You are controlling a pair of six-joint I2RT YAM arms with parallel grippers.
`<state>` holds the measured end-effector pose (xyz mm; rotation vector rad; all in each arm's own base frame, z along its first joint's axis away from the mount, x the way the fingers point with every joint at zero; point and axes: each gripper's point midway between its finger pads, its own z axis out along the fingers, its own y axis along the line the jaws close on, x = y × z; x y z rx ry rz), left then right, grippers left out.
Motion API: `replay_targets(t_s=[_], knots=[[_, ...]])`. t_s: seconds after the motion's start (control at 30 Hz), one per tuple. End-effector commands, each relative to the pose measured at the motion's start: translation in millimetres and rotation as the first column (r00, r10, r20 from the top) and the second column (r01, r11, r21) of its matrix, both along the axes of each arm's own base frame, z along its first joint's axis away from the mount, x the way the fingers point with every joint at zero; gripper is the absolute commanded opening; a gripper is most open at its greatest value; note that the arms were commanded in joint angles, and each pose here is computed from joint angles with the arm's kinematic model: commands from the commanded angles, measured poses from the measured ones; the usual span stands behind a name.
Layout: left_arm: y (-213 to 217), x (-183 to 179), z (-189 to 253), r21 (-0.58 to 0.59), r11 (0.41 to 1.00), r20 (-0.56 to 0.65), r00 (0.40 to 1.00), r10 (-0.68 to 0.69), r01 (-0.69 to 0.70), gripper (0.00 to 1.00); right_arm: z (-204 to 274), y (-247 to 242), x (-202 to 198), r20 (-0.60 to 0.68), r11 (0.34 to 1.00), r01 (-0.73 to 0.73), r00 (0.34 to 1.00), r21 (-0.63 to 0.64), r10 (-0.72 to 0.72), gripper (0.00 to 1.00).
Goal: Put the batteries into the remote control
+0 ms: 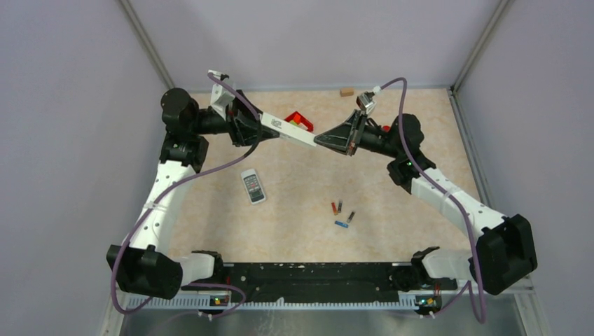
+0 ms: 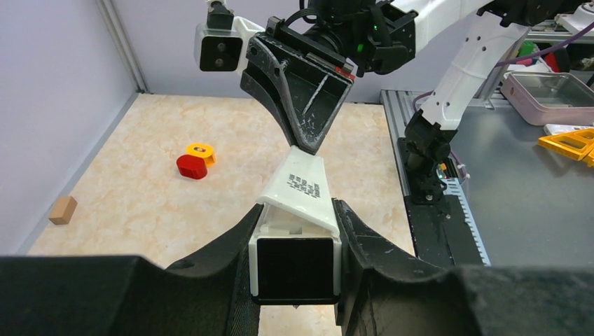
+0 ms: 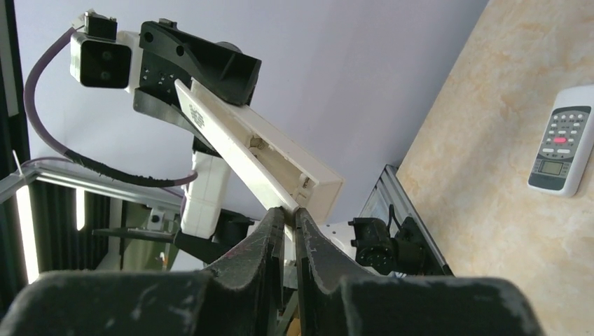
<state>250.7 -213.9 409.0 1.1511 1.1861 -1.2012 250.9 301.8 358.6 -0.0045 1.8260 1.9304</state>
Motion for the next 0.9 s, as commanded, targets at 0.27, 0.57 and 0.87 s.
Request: replay_targets(t_s=[0.27,0.57,0.87], knots=[[3,2,0,0.005,1.000,0.026,1.000,0.007,-0.007,0.00,16,1,2,0.023,0.994,-0.027,0.999,0.103,0.025,0.10],[4,3,-7,0.010,1.000,0.007,1.000,0.011,-0.011,0.00,18,2,2,0.006,0.980,-0.066,0.998,0.190,0.066,0.17],[3,7,-10,0.013,1.000,-0.011,1.000,0.012,-0.011,0.00,18,3,4,0.020,0.979,-0.067,0.998,0.192,0.065,0.30]])
